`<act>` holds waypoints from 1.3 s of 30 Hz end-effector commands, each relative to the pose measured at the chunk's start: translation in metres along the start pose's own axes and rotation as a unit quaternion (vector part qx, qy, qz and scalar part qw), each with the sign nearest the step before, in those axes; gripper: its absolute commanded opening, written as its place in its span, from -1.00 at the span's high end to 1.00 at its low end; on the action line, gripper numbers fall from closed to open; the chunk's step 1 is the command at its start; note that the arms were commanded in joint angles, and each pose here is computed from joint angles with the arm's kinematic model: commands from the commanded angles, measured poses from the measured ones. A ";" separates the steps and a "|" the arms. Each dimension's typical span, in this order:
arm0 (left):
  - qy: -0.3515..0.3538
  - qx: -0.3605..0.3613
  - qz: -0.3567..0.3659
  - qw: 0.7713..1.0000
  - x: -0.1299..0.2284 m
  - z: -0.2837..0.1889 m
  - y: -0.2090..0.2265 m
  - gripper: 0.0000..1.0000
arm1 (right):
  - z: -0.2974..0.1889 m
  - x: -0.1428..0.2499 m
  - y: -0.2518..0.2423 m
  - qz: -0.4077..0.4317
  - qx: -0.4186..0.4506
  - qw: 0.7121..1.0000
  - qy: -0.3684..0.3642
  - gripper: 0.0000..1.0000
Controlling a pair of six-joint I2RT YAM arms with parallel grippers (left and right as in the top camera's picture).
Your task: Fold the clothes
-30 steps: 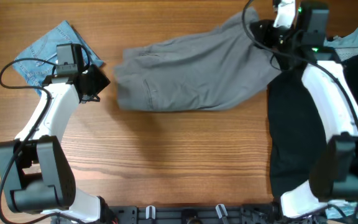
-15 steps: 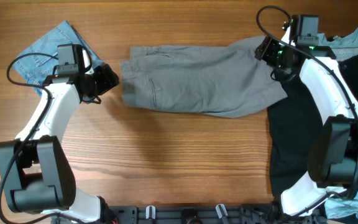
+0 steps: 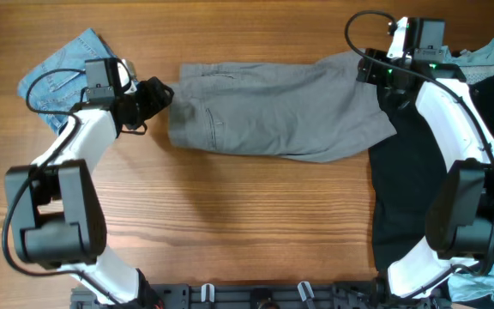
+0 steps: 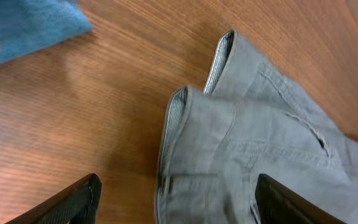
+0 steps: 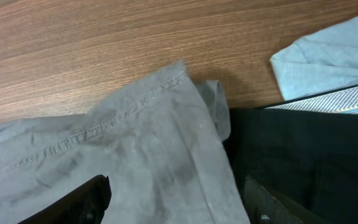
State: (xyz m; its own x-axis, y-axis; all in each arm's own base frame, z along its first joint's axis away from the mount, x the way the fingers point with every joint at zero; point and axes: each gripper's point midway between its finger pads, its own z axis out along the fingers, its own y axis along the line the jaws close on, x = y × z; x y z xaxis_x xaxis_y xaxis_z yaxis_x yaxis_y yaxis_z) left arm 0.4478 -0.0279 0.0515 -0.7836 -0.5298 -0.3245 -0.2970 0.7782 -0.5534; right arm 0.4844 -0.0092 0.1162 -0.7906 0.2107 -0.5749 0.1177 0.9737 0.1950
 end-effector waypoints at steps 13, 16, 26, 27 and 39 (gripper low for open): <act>-0.048 0.070 0.022 0.996 -0.026 0.043 -0.012 0.17 | 0.004 0.007 0.002 0.003 -0.013 1.000 0.017 -0.48; -0.044 0.072 0.025 0.996 -0.023 0.044 -0.015 0.44 | 0.004 0.007 0.002 0.003 -0.013 1.000 0.017 -0.48; -0.048 0.173 0.009 0.984 -0.039 0.025 -0.050 0.92 | 0.004 0.009 0.002 0.004 -0.012 1.000 0.020 -0.43; -0.054 0.195 0.005 0.979 -0.047 0.017 -0.057 0.92 | 0.004 0.009 0.001 0.007 -0.012 1.000 0.020 -0.40; -0.068 0.250 0.015 0.966 -0.060 -0.001 -0.092 0.92 | 0.014 -0.012 -0.015 -0.031 -0.052 0.998 -0.022 -0.50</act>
State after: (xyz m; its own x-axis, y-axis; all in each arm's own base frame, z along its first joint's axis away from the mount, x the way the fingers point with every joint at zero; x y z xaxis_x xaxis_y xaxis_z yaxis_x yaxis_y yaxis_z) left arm 0.5187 -0.0582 0.1055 -0.7038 -0.5838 -0.4047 0.0160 0.5565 -0.8307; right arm 0.4954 -0.0490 0.1266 -0.7292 0.2851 -0.6221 0.1762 0.9567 0.2318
